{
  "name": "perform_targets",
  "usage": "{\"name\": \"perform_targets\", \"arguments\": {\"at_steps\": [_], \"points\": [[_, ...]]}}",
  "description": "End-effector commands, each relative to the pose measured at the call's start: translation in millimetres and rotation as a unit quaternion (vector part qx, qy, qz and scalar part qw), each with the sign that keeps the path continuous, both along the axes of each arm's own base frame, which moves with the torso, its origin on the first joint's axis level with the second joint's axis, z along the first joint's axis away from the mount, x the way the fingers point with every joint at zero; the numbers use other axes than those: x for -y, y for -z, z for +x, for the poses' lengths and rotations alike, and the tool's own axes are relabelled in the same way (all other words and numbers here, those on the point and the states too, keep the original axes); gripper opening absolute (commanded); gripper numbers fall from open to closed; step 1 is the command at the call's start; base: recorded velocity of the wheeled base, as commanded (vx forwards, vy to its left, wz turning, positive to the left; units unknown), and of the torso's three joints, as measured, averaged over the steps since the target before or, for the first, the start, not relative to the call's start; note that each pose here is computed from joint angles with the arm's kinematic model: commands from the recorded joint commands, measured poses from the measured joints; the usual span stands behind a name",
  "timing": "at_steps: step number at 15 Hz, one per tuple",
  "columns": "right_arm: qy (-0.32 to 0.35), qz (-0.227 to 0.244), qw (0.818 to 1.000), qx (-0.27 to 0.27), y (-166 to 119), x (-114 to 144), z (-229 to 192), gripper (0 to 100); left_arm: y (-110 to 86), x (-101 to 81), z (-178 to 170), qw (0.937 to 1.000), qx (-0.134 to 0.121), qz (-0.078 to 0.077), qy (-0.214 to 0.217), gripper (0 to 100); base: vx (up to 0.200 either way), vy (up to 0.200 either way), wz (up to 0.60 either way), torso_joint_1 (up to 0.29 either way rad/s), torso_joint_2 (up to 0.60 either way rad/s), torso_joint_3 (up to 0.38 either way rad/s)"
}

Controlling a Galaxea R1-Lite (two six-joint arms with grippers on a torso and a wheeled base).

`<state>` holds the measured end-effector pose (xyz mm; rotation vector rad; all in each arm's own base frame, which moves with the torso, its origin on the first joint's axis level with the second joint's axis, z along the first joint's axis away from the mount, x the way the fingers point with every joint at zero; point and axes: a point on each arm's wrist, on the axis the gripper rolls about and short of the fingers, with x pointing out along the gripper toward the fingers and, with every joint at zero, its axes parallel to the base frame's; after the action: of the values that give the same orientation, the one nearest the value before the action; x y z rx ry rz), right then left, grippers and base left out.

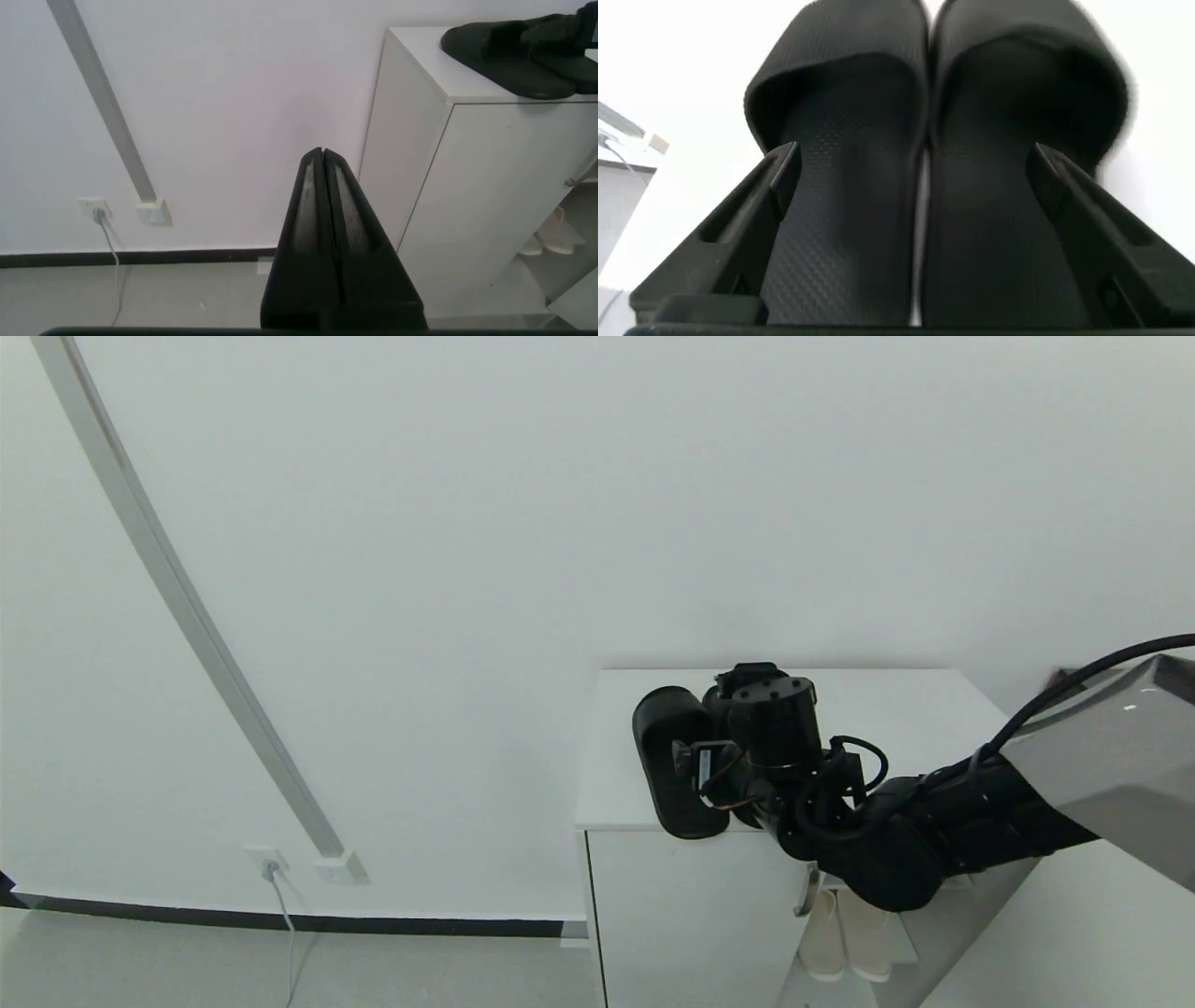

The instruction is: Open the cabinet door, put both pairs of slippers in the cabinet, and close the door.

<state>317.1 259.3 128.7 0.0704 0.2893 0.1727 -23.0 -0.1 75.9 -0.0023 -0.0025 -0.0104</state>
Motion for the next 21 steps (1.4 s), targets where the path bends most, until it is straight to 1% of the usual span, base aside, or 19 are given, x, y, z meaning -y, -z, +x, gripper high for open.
{"name": "perform_targets", "arguments": {"at_steps": [1, 4, 8, 18, 19, 21], "points": [[0.008, -0.006, 1.0, -0.007, 14.7, -2.8, 14.3, 100, 0.0, -0.1, 0.1, 1.0, -0.001, 0.0, -0.001, 0, 0.0, 0.0, 0.0, 0.0, 0.0, 0.0], [0.016, -0.009, 1.0, 0.002, 21.9, -2.9, 27.8, 100, 0.0, -0.1, 0.1, 1.0, -0.001, 0.0, -0.002, 0, 0.0, 0.0, 0.0, 0.0, 0.0, 0.0], [0.012, -0.021, 0.999, 0.033, 25.3, -5.4, 39.5, 100, 0.0, -0.2, 0.1, 1.0, -0.001, 0.0, -0.003, 0, 0.0, 0.0, 0.0, 0.0, 0.0, 0.0], [0.02, -0.018, 0.998, 0.051, 29.2, -12.1, 62.1, 100, 0.0, -0.2, 0.1, 1.0, -0.001, 0.0, -0.004, 0, 0.0, 0.0, 0.0, 0.0, 0.0, 0.0], [0.02, -0.018, 0.998, 0.051, 29.4, -12.0, 62.1, 0, 0.0, -0.2, 0.1, 1.0, -0.001, 0.0, -0.004, 0, 0.0, 0.0, 0.0, 0.0, 0.0, 0.0], [0.019, -0.021, 0.998, 0.05, 30.0, -11.8, 61.8, 0, 0.0, -0.2, 0.1, 1.0, -0.001, 0.0, -0.004, 0, 0.0, 0.0, 0.0, 0.0, 0.0, 0.0]]}}
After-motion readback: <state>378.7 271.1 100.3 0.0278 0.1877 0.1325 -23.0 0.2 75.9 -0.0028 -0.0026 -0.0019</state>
